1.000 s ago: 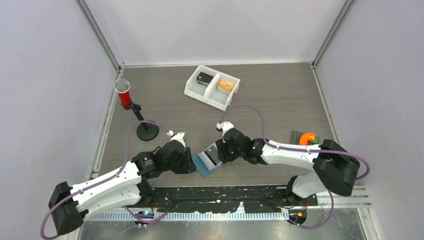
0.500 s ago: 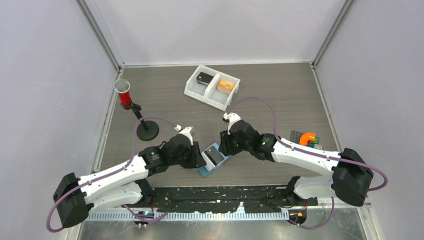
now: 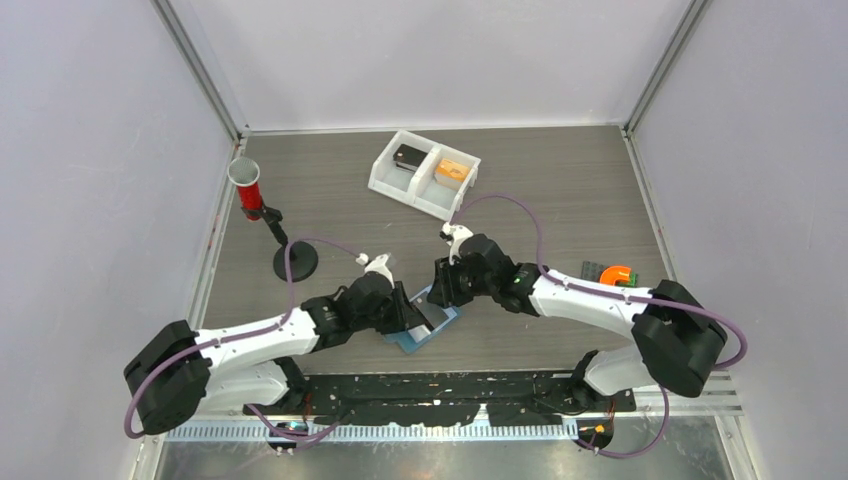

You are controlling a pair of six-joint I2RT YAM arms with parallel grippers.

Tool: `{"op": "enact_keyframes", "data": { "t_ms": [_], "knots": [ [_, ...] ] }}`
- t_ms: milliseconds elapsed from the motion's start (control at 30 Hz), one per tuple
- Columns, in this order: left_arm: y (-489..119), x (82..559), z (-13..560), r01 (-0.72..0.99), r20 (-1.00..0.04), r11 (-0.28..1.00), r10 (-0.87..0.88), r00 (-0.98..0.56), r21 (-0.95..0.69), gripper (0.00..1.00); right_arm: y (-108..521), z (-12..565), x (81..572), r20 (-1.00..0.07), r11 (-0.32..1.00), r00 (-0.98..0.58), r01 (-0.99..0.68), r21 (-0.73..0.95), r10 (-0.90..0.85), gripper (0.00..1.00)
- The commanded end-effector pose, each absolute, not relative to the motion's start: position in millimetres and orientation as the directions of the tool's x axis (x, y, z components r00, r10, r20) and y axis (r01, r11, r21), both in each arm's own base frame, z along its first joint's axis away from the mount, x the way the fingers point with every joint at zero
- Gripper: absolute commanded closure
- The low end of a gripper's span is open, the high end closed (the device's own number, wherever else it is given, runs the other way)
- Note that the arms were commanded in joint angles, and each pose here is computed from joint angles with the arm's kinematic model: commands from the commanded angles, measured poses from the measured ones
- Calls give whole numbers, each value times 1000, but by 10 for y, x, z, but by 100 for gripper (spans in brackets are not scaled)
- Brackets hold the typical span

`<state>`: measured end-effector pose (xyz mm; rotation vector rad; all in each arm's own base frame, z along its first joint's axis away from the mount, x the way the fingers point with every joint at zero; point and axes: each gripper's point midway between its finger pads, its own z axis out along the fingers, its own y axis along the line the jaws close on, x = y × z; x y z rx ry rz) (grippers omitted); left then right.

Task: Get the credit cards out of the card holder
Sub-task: Remove the credit card from the card holder.

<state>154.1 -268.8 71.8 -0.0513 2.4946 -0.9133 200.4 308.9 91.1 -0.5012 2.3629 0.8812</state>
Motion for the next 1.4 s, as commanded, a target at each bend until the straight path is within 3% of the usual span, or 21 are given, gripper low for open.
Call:
{"op": "enact_keyframes", "data": {
  "t_ms": [0,100,500,1367],
  "knots": [
    [-2700,1704,715,98,-459,738,-303,-835,-667,72,3203,932,2081,-638,676,-764,-521,521,-97,63],
    [-2676,1713,655,95,-461,707,-346,-817,-700,65,3222,888,2096,-635,673,-766,-521,525,-98,64],
    [-2701,1793,680,143,-495,660,-384,-780,-738,55,3065,444,2034,-586,714,-804,-470,519,-103,66],
    [-2539,1900,430,48,-483,674,-476,-735,-737,59,2805,72,1775,-523,743,-847,-409,530,-92,70]
  ]
}}
